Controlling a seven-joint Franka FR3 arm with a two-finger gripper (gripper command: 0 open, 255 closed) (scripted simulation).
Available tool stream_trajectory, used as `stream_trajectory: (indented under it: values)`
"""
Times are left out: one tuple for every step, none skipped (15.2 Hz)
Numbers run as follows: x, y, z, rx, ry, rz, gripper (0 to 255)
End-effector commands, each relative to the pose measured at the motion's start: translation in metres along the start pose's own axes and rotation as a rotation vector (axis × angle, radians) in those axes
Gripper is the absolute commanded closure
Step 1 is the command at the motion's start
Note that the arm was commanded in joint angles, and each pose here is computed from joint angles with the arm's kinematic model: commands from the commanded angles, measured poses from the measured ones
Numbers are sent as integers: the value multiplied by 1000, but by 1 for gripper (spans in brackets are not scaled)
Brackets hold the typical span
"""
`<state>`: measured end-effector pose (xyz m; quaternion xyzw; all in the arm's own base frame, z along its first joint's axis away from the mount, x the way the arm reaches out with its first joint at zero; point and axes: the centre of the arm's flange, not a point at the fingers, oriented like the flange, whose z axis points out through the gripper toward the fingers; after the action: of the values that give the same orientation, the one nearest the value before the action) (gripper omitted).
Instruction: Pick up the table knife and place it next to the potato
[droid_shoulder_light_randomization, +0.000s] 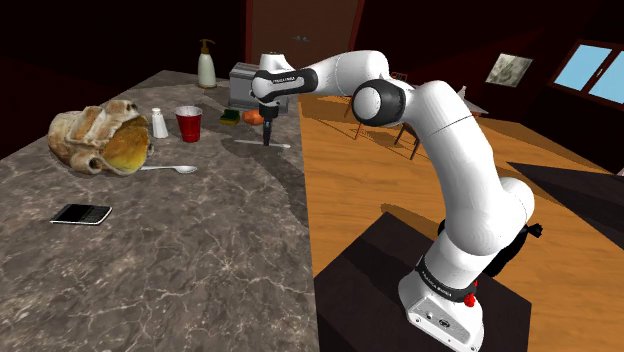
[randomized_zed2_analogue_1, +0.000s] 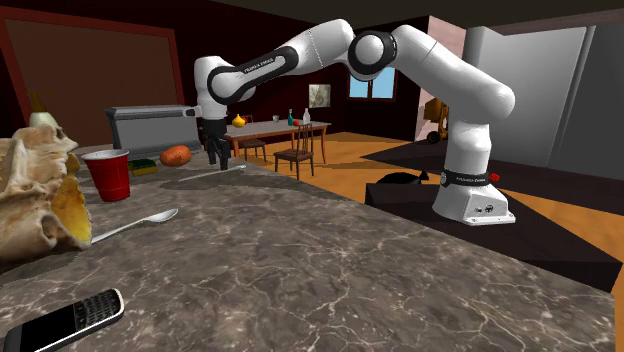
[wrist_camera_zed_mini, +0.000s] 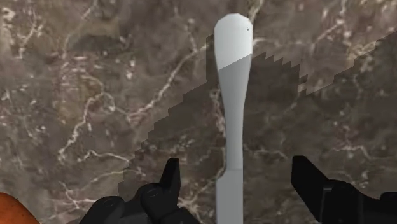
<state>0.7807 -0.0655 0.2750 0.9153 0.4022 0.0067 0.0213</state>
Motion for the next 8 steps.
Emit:
stream_trajectory:
  values:
    - [0, 0, 0, 0, 0, 0, 0]
    - [0, 0, 0, 0, 0, 0, 0]
    - [0, 0, 0, 0, 0, 0, 0]
    - [0, 0, -13, 0, 0, 0, 0]
    - [0, 0, -26, 0, 0, 0, 0]
    - [0, 0, -40, 0, 0, 0, 0]
    - [0, 0, -50, 0, 0, 0, 0]
    - [0, 0, -50, 0, 0, 0, 0]
